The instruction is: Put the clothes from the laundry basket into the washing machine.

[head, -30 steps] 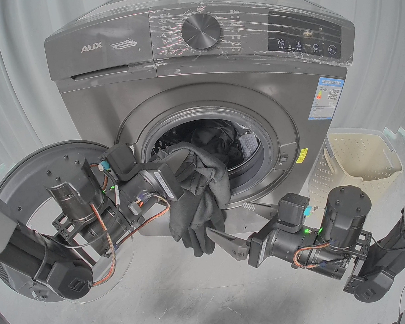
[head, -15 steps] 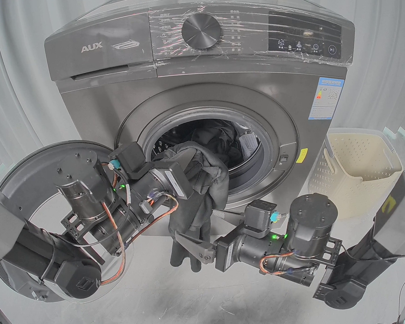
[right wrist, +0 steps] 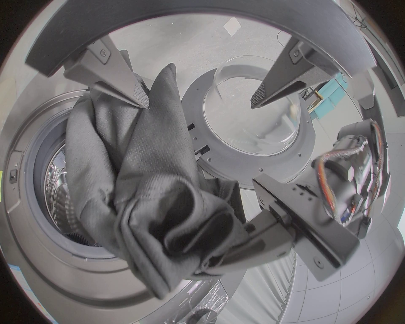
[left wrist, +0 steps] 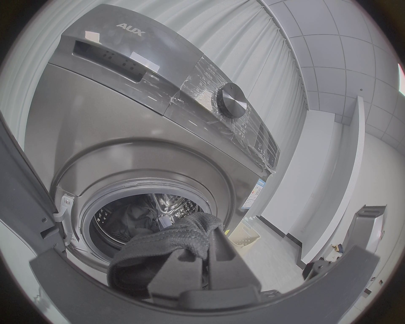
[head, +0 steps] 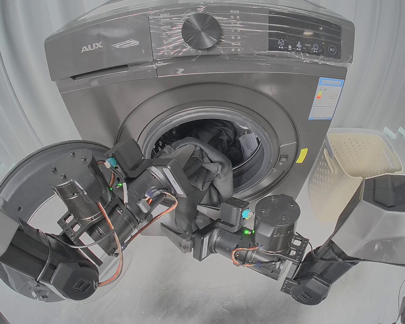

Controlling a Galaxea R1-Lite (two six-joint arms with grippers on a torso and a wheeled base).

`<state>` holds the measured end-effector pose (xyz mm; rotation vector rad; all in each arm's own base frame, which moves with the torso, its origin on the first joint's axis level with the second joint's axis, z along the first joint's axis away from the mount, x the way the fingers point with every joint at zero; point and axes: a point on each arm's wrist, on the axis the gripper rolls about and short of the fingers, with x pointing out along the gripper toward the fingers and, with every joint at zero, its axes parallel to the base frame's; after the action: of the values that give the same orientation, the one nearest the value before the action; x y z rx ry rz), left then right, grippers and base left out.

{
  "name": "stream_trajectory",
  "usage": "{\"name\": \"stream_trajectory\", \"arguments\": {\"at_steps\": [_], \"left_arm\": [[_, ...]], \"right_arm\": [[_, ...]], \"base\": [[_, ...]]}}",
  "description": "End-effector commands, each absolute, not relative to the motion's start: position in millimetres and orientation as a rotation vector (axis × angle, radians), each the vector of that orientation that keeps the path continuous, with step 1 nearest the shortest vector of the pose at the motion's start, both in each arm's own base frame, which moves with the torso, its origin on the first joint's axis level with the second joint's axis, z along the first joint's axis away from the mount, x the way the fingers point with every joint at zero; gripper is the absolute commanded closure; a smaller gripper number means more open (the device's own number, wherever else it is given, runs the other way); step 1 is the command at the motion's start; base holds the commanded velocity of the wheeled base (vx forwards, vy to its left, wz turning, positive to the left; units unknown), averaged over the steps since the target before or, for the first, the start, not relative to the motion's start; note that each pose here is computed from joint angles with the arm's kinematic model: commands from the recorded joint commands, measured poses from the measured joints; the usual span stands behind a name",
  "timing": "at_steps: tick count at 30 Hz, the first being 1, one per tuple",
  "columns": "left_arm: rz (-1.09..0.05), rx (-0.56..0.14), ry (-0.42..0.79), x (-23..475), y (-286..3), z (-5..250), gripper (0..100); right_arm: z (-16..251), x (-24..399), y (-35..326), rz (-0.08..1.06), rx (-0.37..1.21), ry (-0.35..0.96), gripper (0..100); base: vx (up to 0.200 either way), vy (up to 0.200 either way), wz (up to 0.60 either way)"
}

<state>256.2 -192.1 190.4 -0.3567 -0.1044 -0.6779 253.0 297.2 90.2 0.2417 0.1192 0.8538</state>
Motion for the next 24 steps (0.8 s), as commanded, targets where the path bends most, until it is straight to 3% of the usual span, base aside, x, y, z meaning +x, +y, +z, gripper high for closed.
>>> {"name": "stream_trajectory", "arguments": {"at_steps": [1,9,23,24], "left_arm": [[-0.679,-0.36,-0.112,254.5,-192.0,193.1,100],[-0.678,-0.361,-0.114,255.2,-192.5,193.6,100],[-0.668,-0.356,-0.102,258.8,-192.1,189.2,100],[-0.668,-0.356,-0.102,259.1,-192.4,189.1,100]], "right_arm": [[74.1,262.4,303.1,0.842,0.232,0.142,0],[70.0,274.0,302.3,0.799,0.235,0.129,0],[87.8,271.8,305.9,0.802,0.285,0.077,0],[87.3,270.2,306.0,0.805,0.283,0.08,100]], "base": [[0.0,0.0,0.0],[0.0,0.0,0.0],[0.0,0.0,0.0],[0.0,0.0,0.0]]}}
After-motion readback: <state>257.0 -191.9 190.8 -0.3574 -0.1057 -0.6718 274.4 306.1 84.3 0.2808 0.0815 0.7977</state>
